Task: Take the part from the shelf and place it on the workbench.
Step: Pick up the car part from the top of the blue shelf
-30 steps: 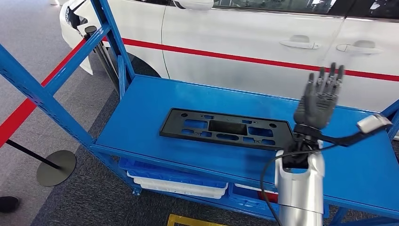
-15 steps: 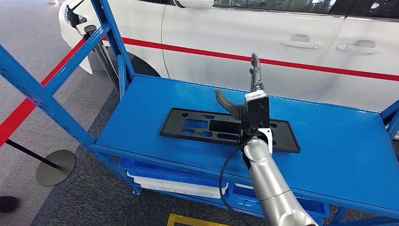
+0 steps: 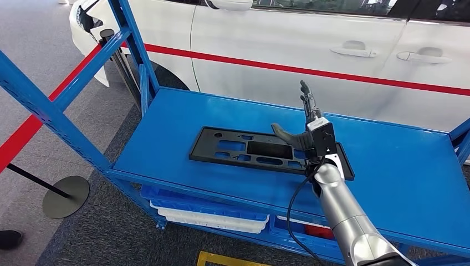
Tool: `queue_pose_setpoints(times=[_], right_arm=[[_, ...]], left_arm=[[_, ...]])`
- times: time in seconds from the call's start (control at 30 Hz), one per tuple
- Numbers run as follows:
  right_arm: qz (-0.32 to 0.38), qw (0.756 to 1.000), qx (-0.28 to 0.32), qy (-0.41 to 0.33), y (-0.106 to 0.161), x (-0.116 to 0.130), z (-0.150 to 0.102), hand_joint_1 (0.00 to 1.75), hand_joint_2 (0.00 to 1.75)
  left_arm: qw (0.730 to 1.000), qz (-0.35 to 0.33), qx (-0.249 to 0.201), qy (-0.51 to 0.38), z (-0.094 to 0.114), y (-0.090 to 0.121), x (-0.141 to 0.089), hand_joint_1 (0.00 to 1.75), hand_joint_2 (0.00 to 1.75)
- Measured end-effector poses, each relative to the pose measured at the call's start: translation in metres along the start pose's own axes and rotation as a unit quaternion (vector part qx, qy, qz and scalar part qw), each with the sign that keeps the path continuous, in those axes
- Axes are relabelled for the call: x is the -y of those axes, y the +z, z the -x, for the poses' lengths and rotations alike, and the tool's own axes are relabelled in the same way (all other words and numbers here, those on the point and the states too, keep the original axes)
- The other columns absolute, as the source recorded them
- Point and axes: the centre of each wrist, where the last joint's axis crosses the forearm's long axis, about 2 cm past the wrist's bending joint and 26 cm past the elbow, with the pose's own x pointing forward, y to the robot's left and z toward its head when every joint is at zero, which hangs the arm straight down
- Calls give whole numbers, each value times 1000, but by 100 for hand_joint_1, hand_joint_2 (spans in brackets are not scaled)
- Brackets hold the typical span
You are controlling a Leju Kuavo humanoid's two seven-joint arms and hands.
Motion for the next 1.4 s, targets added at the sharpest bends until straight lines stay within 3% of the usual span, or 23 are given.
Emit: queue_pose_setpoints(times=[0.2, 0.37, 0.73, 1.03, 1.27, 1.4], right_arm=[[-47, 994, -73, 63, 39, 20, 26, 0, 175], [-65, 988, -118, 69, 68, 39, 39, 0, 175], [-17, 990, -134, 30, 98, 68, 44, 0, 175], [27, 997, -62, -37, 90, 99, 24, 0, 175], [-2, 993, 26, -119, 74, 114, 0, 0, 175], [-29, 993, 63, -94, 64, 116, -19, 0, 175]], left_arm=[[1000, -1, -2, 2, 2, 0, -2, 0, 0], [1000, -1, -5, 3, 3, 1, -2, 0, 0], [1000, -3, -9, -2, 3, 1, -3, 0, 0], [1000, -1, -12, -15, -1, 0, -8, 0, 0], [1000, 0, -15, -20, -4, 0, -10, 0, 0], [1000, 0, -16, -25, -5, 0, -11, 0, 0]])
